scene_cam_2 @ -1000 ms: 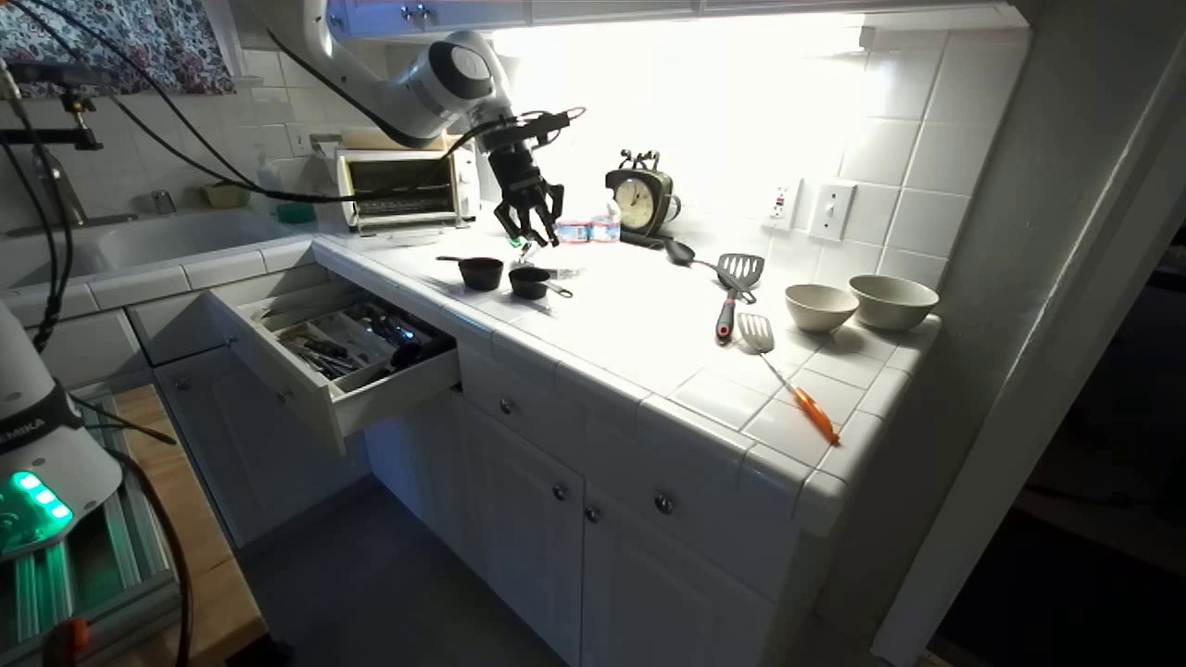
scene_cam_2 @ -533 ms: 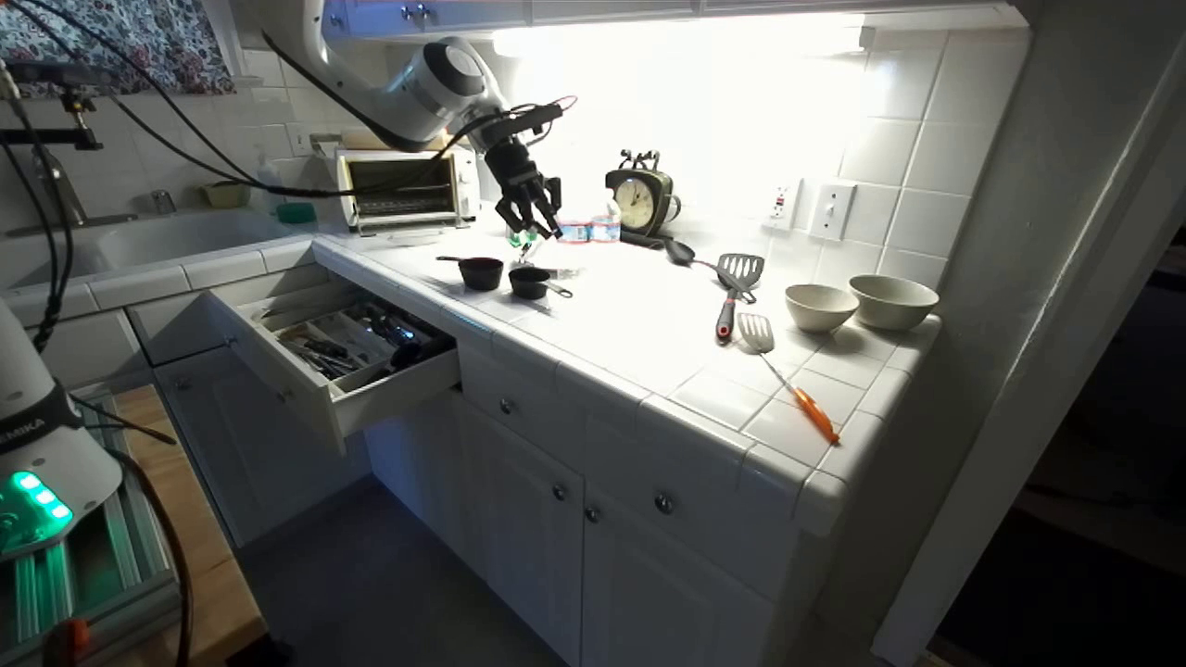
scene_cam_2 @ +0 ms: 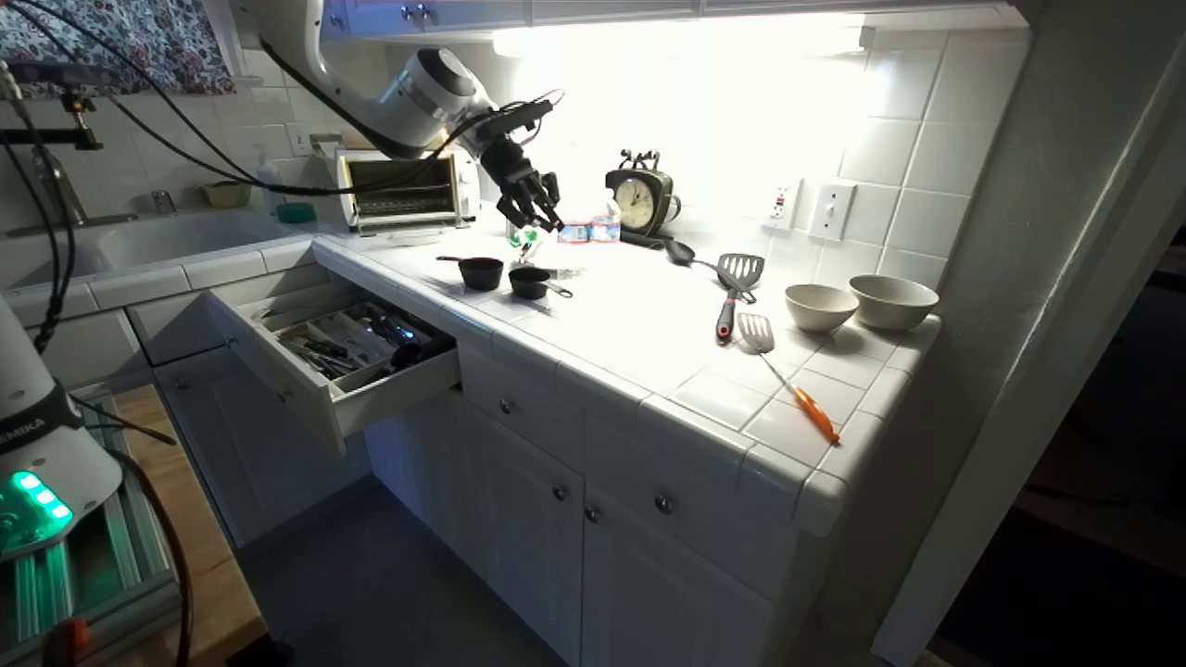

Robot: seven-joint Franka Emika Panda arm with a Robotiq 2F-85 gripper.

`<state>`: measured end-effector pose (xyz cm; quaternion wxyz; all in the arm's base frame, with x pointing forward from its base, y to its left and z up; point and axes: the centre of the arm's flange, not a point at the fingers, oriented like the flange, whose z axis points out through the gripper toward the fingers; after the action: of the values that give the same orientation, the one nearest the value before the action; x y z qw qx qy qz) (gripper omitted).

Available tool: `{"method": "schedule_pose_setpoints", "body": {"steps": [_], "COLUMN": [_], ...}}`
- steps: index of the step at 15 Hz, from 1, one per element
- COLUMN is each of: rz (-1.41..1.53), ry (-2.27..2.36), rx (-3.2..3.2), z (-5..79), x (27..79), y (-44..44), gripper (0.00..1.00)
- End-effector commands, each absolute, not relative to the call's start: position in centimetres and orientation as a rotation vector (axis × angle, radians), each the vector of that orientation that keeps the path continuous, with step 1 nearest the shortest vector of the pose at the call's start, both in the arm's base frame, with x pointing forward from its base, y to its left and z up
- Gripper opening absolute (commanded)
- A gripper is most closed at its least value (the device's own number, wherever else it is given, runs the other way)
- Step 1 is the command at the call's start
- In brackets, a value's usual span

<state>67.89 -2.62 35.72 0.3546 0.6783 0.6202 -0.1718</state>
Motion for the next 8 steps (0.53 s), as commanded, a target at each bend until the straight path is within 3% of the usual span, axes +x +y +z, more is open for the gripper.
{"method": "schedule_pose_setpoints", "body": {"steps": [1, 8], "rz": [-0.44, -0.44], "ry": [1.575, 1.55], "rx": [1.681, 1.592], "z": [35.35, 34.9], "x": [68.41, 68.51], "y": [-1.82, -1.0], "gripper": [0.04, 0.04]}}
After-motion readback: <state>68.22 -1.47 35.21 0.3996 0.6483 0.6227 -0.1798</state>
